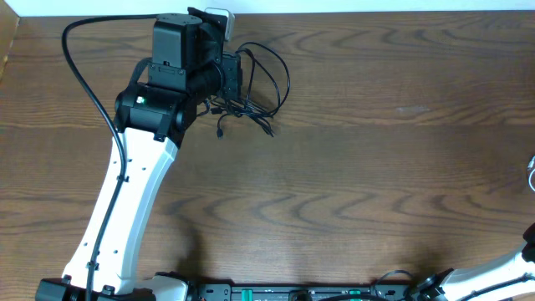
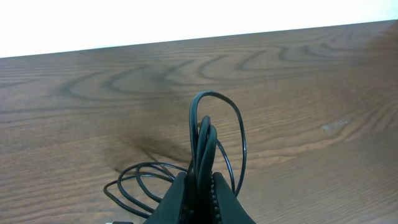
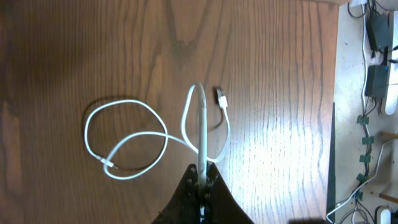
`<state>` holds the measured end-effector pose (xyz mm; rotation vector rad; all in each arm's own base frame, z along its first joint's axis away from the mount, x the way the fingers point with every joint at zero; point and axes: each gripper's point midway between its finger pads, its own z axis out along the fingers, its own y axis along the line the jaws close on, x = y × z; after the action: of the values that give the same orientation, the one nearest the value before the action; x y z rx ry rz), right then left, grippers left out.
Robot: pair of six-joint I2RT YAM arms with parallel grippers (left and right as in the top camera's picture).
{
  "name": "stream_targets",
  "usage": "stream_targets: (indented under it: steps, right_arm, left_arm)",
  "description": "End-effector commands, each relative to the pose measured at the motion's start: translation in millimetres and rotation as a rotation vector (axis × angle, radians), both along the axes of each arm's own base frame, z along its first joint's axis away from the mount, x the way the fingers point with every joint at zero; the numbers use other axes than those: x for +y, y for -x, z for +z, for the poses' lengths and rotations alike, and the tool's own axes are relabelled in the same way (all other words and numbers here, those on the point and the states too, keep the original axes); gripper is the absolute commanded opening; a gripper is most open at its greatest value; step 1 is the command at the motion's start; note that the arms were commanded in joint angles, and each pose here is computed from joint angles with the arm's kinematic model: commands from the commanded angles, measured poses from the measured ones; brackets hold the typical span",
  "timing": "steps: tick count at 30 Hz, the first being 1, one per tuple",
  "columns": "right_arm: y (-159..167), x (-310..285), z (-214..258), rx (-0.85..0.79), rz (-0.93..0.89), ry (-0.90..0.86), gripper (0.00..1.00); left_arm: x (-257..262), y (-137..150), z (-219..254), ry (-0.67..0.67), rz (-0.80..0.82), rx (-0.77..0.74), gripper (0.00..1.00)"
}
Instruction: Untangle cables
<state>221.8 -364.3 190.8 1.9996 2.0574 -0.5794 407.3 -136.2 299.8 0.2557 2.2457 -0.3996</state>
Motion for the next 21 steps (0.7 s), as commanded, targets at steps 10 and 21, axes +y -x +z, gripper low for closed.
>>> stream_targets:
  steps: [10, 21]
  right_arm:
    - [4, -3, 2, 0.002, -0.029, 0.019, 0.5]
    - [-60, 27, 20, -0.231, 0.291, -0.064, 0.62]
  left_arm:
    - [-6, 7, 13, 0.024, -0.045, -0.035, 0.08]
    - [-6, 7, 13, 0.024, -0.046, -0.035, 0.08]
